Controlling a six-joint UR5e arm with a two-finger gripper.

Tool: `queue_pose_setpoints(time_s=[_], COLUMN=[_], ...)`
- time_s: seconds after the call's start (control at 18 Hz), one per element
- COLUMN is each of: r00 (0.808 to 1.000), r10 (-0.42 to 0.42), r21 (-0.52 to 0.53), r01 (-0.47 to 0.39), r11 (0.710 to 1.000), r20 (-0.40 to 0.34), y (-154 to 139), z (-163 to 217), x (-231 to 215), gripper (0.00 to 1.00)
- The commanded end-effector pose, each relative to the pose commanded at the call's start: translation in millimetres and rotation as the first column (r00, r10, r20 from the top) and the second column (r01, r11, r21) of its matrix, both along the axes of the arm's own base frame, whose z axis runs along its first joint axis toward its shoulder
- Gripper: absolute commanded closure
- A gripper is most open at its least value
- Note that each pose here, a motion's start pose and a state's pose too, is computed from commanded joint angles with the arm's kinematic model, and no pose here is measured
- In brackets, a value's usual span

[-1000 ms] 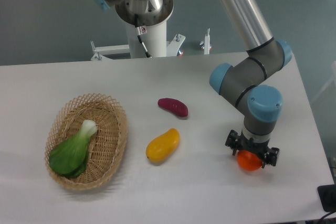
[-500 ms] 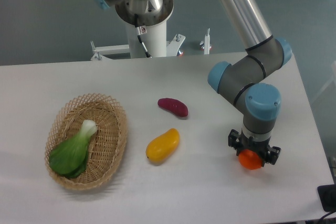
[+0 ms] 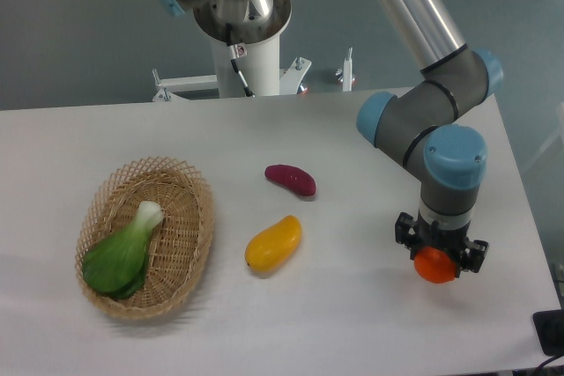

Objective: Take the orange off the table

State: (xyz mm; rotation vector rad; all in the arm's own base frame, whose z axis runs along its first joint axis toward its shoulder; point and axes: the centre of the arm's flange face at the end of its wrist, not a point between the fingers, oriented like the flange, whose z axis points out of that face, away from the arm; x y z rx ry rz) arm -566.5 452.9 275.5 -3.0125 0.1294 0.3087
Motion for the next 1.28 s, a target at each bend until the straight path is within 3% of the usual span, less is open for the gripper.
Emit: queue_pose_setpoints(time_s=[0.28, 0.5, 1.28], r00=[1.0, 0.999, 1.0], r10=[-0.016, -0.009, -0.012], r21=[0.009, -0.014, -0.067], r01=[0.016, 0.01, 0.012], r11=[1.0, 1.0, 0.998], r20=[-0.005, 0.037, 0.006], y=[-14.6, -18.1, -15.6], z=[24.9, 37.2, 42.5], x=[-11.4, -19.5, -23.5], gripper=[0.27, 0.28, 0.25])
